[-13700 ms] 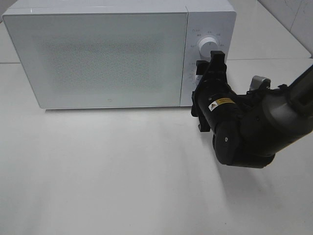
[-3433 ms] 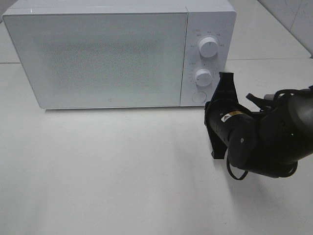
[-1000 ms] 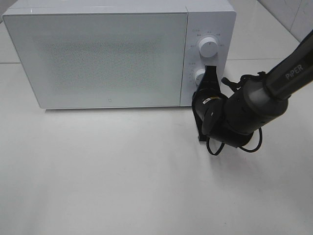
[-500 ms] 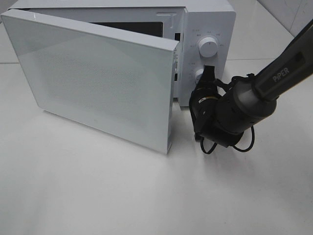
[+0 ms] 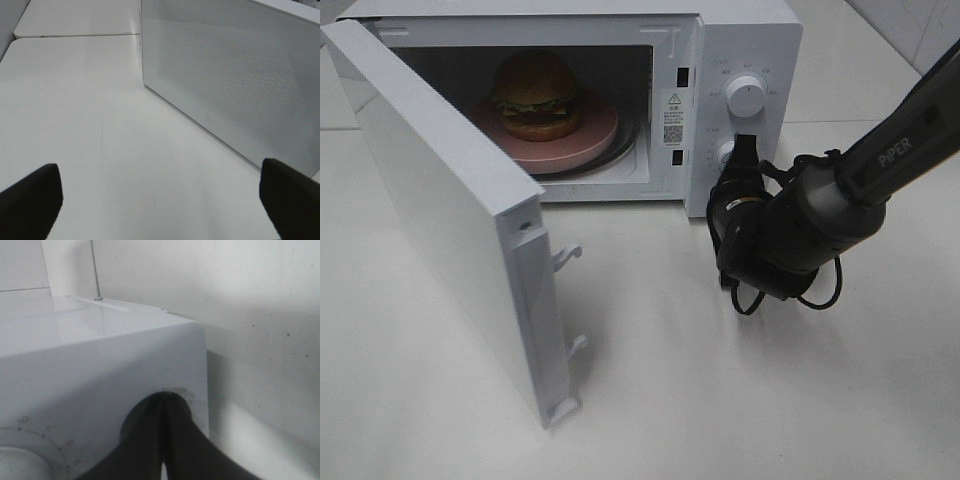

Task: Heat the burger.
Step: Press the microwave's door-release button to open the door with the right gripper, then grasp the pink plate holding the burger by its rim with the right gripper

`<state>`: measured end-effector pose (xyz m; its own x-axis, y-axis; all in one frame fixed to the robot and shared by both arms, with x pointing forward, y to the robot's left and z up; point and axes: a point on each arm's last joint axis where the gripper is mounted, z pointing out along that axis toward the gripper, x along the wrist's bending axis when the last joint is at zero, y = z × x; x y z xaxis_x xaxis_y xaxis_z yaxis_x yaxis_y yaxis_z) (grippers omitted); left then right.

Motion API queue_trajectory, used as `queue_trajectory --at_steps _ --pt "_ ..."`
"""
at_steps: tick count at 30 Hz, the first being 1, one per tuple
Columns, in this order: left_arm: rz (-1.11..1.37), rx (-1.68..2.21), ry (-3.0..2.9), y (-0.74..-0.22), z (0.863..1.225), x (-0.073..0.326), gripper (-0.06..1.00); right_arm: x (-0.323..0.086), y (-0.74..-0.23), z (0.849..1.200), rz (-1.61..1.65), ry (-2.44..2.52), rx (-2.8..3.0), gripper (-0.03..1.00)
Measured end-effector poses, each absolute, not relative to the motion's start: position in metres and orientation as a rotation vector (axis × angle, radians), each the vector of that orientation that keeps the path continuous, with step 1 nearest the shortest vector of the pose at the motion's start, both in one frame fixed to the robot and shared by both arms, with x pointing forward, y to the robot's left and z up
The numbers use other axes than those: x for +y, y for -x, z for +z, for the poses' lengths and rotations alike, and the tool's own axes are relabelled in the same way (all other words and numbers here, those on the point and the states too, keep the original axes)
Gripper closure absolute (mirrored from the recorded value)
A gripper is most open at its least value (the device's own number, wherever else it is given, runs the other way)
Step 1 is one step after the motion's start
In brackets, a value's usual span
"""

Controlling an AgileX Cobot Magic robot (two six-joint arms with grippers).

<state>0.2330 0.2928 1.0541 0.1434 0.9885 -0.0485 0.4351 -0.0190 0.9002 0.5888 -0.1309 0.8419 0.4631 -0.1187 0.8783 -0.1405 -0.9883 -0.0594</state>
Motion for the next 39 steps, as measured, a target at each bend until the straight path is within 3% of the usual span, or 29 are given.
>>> queue_trajectory --at_steps 21,39 --pt "0.840 1.416 -1.587 -0.233 1.054 0.293 -0.05 -0.138 -0.581 0.858 1.554 -2.727 -0.100 0.97" --pt "0.841 1.417 -1.587 -0.233 1.054 0.293 -0.05 -0.147 -0.537 0.899 1.326 -2.721 0.586 0.97"
